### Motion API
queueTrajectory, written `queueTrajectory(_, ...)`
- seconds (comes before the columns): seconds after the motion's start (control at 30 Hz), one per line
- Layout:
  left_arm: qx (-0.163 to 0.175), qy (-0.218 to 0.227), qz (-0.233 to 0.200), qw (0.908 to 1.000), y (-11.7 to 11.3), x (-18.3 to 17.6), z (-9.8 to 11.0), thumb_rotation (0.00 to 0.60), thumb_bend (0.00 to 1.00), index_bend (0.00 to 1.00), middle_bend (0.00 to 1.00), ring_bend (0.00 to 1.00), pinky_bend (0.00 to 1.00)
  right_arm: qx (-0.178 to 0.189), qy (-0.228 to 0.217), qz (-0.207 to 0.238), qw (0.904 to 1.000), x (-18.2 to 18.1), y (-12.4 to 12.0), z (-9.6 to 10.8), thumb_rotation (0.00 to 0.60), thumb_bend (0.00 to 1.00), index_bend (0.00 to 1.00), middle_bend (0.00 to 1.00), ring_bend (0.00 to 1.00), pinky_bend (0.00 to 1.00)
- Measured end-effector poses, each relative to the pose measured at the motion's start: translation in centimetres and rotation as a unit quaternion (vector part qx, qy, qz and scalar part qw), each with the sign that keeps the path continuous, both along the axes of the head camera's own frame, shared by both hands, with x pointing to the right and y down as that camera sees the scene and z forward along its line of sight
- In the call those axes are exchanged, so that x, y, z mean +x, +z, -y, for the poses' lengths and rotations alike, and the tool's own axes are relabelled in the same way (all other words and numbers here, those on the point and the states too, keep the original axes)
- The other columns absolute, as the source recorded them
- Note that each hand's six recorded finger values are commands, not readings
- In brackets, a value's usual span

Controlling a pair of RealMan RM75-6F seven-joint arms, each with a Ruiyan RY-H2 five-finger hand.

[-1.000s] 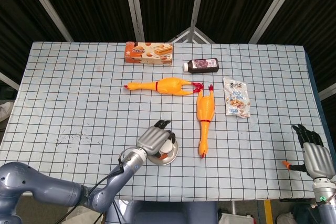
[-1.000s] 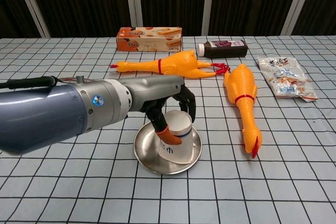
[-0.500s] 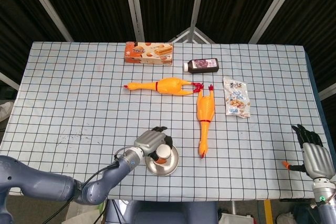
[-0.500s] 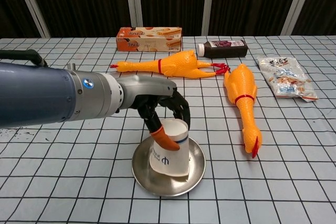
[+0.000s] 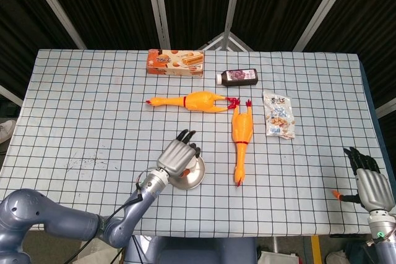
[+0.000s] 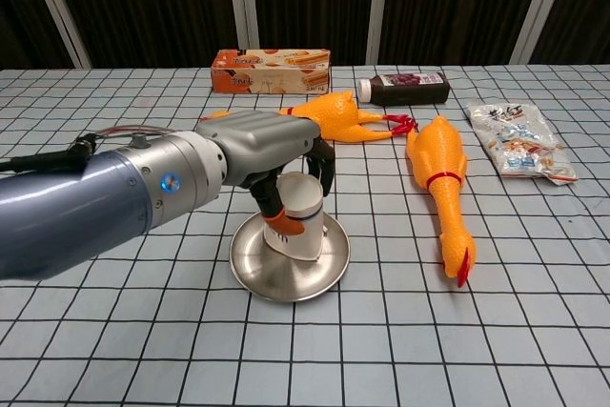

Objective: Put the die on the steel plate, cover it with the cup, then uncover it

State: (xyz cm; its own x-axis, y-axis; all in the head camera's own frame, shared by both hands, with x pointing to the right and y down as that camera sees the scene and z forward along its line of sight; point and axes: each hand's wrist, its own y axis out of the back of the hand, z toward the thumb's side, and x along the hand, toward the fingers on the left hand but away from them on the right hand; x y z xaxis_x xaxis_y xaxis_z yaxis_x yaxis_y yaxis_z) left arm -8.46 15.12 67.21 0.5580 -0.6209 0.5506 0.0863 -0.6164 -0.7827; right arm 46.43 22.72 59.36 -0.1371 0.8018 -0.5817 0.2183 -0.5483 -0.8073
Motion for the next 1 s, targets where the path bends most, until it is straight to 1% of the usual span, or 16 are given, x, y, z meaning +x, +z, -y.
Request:
queueTrajectory(0.03,0.008,0.003,0.001,1.0000,0.1,0.0,0.0,0.600,0.36,0.42,0.37,0.03,0.00,0.000,0.000,0.000,1.0000,0.0,0.0,0.0,0.600,0.02,0.05,0.00,0.09,0.00)
queueTrajectory(0.1,0.011,0.006,0.000,0.9999,0.2,0.0,-0.3,0.600,0.36,0.42,0.37,0.03,0.00,0.000,0.001,0.000,1.0000,0.0,0.0,0.0,0.600,0.02,0.05,0.00,0.09,0.00)
queueTrajectory(0.2,-0.002,0.003,-0.009,1.0000,0.3,0.1,-0.8,0.600,0.36,0.42,0.37,0.03,0.00,0.000,0.001,-0.001,1.0000,0.0,0.0,0.0,0.600,0.02,0.05,0.00,0.09,0.00)
queueTrajectory(0.3,-0.043,-0.010,-0.029,0.9986,0.4,0.4,-1.5,0.600,0.36,0.42,0.37,0.03,0.00,0.001,0.001,-0.001,1.0000,0.0,0.0,0.0,0.600,0.02,0.05,0.00,0.09,0.00)
queueTrajectory(0.33,-0.065,-0.016,-0.039,0.9970,0.3,0.5,-1.8,0.600,0.36,0.42,0.38,0.03,0.00,0.001,0.001,-0.001,1.0000,0.0,0.0,0.0,0.600,0.02,0.05,0.00,0.09,0.00)
queueTrajectory(0.4,-0.099,-0.023,-0.052,0.9935,0.3,0.7,-2.2,0.600,0.36,0.42,0.38,0.03,0.00,0.000,0.000,-0.002,1.0000,0.0,0.0,0.0,0.600,0.02,0.05,0.00,0.09,0.00)
queueTrajectory(0.43,-0.121,-0.027,-0.058,0.9906,0.3,0.7,-2.5,0.600,0.36,0.42,0.38,0.03,0.00,0.000,0.001,-0.002,1.0000,0.0,0.0,0.0,0.600,0.02,0.05,0.00,0.09,0.00)
queueTrajectory(0.57,-0.184,-0.042,-0.065,0.9798,0.2,0.4,-2.9,0.600,0.36,0.42,0.38,0.03,0.00,-0.001,0.000,-0.002,1.0000,-0.1,0.1,0.0,0.600,0.02,0.05,0.00,0.09,0.00)
queueTrajectory(0.67,-0.224,-0.055,-0.068,0.9708,0.0,0.0,-3.0,0.600,0.36,0.42,0.38,0.03,0.00,-0.001,0.000,-0.002,1.0000,-0.1,0.1,0.0,0.600,0.02,0.05,0.00,0.09,0.00)
queueTrajectory(0.73,-0.230,-0.057,-0.064,0.9694,-0.2,-0.3,-2.5,0.600,0.36,0.42,0.38,0.03,0.00,-0.002,0.000,-0.001,1.0000,-0.2,0.1,-0.1,0.600,0.02,0.05,0.00,0.09,0.00)
queueTrajectory(0.8,-0.226,-0.056,-0.060,0.9707,-0.3,-0.5,-2.3,0.600,0.36,0.42,0.38,0.03,0.00,-0.001,-0.001,-0.001,1.0000,-0.2,0.1,-0.1,0.600,0.02,0.05,0.00,0.09,0.00)
queueTrajectory(1.0,-0.192,-0.055,-0.055,0.9783,-0.4,-0.7,-1.6,0.600,0.36,0.43,0.39,0.04,0.00,-0.005,-0.001,-0.002,1.0000,-0.2,0.3,-0.1,0.600,0.02,0.05,0.00,0.09,0.00)
